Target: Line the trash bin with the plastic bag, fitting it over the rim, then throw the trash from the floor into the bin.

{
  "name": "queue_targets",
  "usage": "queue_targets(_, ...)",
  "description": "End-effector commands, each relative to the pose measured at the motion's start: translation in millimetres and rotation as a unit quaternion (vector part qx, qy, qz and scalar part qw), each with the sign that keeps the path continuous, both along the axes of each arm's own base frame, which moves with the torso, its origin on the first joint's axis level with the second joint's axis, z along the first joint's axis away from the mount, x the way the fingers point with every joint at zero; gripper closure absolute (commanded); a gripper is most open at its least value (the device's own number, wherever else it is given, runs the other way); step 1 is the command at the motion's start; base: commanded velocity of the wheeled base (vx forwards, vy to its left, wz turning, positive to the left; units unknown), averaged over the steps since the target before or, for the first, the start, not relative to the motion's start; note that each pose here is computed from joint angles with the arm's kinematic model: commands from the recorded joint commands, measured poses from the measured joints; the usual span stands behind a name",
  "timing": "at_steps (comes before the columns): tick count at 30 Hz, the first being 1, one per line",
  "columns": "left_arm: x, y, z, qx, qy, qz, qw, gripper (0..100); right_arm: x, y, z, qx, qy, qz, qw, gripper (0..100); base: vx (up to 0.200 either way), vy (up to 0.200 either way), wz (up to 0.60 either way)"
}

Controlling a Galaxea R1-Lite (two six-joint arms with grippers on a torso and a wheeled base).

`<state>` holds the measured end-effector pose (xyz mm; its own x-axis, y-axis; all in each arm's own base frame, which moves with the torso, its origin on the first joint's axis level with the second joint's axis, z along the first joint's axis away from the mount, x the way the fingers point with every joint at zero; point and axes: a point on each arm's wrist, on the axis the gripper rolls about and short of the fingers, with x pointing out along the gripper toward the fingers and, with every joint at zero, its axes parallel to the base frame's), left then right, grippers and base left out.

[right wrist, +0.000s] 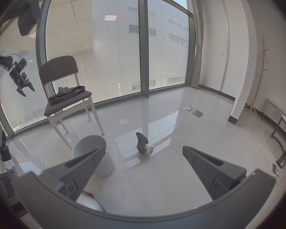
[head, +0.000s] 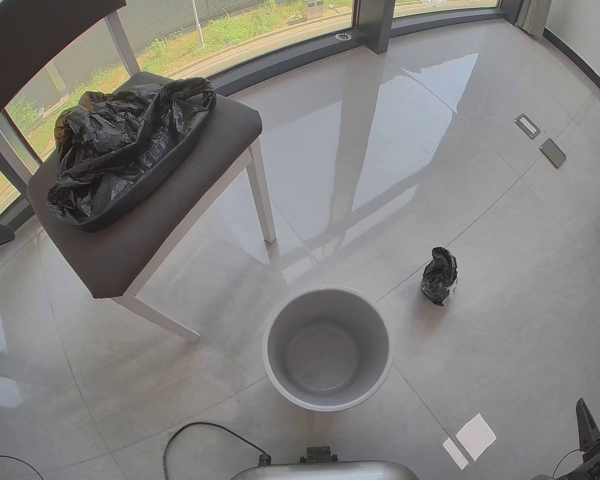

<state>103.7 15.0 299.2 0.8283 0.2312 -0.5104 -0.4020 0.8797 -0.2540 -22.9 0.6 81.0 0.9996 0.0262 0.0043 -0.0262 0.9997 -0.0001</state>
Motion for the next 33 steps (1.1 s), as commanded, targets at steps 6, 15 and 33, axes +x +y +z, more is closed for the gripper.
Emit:
queue_targets(6,52.3,9.3,-9.9,-0.071,0.004,0.040,0.9966,0,0.5,-0.1,-5.1,0.002,0.004,-0.002,1.0000,0,0.000,0.000,0.00)
queue_targets(15,89.9,16.0,-30.3,-0.125,-0.006,0.076,0.9892,0,0.5,-0.1,-5.3,0.001,0.004,-0.002,1.0000,0,0.000,0.000,0.00)
queue_targets(33,144.9,35.5,-43.7,-0.189,-0.092,0.091,0.9735,0,0.5,-0.5,-5.3,-0.004,0.004,-0.011,0.9999,0,0.000,0.000,0.00)
